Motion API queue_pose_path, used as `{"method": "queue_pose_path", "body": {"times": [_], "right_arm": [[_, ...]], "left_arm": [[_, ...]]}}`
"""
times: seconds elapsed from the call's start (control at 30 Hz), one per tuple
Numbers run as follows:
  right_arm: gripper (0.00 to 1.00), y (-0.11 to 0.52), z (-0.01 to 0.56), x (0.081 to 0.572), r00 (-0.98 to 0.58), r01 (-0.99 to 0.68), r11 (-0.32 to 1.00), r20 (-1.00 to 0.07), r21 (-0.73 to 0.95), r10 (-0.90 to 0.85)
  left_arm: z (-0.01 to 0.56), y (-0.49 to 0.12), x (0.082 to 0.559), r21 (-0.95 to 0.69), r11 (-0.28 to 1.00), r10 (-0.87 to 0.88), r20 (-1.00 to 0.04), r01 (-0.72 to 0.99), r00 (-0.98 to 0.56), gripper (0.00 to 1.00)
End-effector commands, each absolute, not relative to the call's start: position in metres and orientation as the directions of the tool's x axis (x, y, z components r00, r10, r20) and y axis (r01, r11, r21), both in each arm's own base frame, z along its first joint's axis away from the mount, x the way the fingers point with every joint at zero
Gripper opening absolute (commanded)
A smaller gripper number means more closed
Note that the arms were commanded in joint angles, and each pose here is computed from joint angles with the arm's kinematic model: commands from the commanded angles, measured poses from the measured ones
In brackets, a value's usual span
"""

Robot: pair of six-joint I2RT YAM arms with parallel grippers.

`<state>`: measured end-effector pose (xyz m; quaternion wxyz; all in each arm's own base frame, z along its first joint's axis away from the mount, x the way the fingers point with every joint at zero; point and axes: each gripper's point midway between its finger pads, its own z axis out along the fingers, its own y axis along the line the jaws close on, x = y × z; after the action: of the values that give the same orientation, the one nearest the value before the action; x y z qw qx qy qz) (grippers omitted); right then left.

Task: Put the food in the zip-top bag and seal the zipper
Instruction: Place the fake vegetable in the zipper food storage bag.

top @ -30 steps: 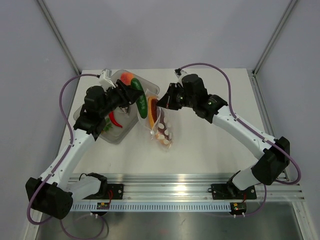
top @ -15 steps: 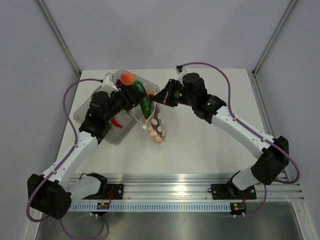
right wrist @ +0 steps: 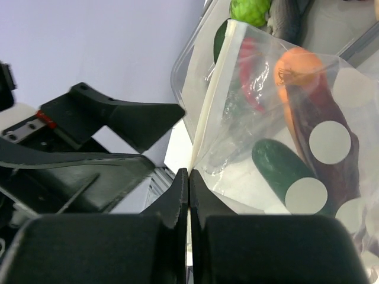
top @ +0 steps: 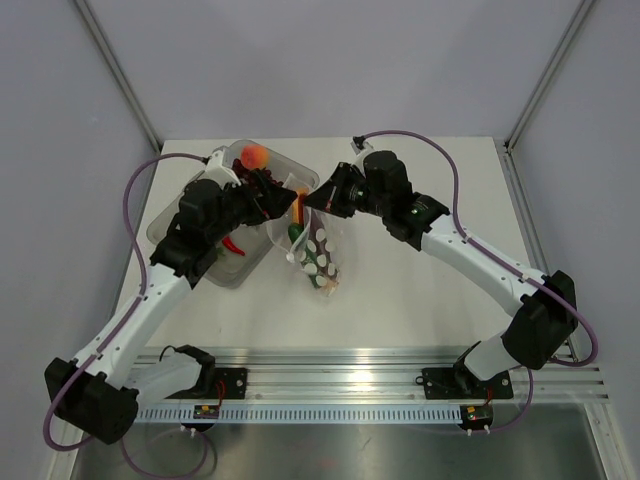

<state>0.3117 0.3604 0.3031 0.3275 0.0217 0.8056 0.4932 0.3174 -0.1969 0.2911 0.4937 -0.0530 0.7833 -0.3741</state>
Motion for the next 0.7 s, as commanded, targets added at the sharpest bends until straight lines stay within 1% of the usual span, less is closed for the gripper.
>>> {"method": "queue_pose_path", "body": {"times": [0.0, 0.03, 0.07, 0.13, 0.2, 0.27, 0.3, 0.33, 0.47, 0.57, 0.6, 0.63, 0.67], "right_arm": [[0.0, 0.367, 0.337, 0.312, -0.746, -0.349, 0.442, -0.531, 0.826, 0.402], [0.0, 0.368, 0.335, 0.312, -0.747, -0.348, 0.443, -0.53, 0.826, 0.401], [0.0, 0.367, 0.337, 0.312, -0.745, -0.35, 0.442, -0.531, 0.826, 0.404], [0.0, 0.367, 0.336, 0.312, -0.746, -0.349, 0.442, -0.53, 0.826, 0.402], [0.0, 0.367, 0.336, 0.31, -0.747, -0.354, 0.44, -0.533, 0.825, 0.398], [0.0, 0.366, 0.334, 0.309, -0.749, -0.35, 0.442, -0.53, 0.826, 0.397], [0.0, 0.366, 0.336, 0.309, -0.747, -0.353, 0.442, -0.533, 0.825, 0.399], [0.0, 0.365, 0.334, 0.309, -0.747, -0.349, 0.444, -0.531, 0.825, 0.4], [0.0, 0.365, 0.33, 0.31, -0.749, -0.34, 0.451, -0.528, 0.825, 0.401], [0.0, 0.363, 0.323, 0.312, -0.746, -0.329, 0.468, -0.529, 0.82, 0.403], [0.0, 0.36, 0.323, 0.316, -0.732, -0.326, 0.486, -0.541, 0.811, 0.414], [0.0, 0.353, 0.311, 0.318, -0.729, -0.297, 0.534, -0.549, 0.791, 0.408], [0.0, 0.346, 0.304, 0.323, -0.707, -0.287, 0.584, -0.579, 0.759, 0.405]], "left_arm": [[0.321, -0.176, 0.314, -0.564, 0.776, -0.436, -0.803, 0.283, -0.406, 0.94], [0.318, -0.173, 0.315, -0.564, 0.782, -0.439, -0.801, 0.265, -0.407, 0.88], [0.31, -0.167, 0.316, -0.56, 0.799, -0.443, -0.795, 0.22, -0.415, 0.86], [0.294, -0.16, 0.32, -0.564, 0.811, -0.452, -0.773, 0.156, -0.446, 0.83], [0.275, -0.158, 0.322, -0.563, 0.82, -0.448, -0.746, 0.107, -0.492, 0.86], [0.26, -0.155, 0.324, -0.556, 0.828, -0.444, -0.73, 0.074, -0.52, 0.96], [0.257, -0.155, 0.324, -0.554, 0.83, -0.44, -0.726, 0.071, -0.529, 0.98], [0.253, -0.154, 0.324, -0.55, 0.833, -0.434, -0.723, 0.067, -0.538, 0.98], [0.24, -0.164, 0.322, -0.558, 0.826, -0.408, -0.691, 0.081, -0.597, 0.88], [0.227, -0.173, 0.32, -0.564, 0.821, -0.38, -0.653, 0.086, -0.655, 0.6], [0.218, -0.177, 0.322, -0.565, 0.821, -0.366, -0.632, 0.083, -0.682, 0.3], [0.214, -0.181, 0.323, -0.567, 0.819, -0.352, -0.617, 0.087, -0.704, 0.17], [0.212, -0.19, 0.321, -0.586, 0.803, -0.331, -0.591, 0.11, -0.736, 0.05]]}}
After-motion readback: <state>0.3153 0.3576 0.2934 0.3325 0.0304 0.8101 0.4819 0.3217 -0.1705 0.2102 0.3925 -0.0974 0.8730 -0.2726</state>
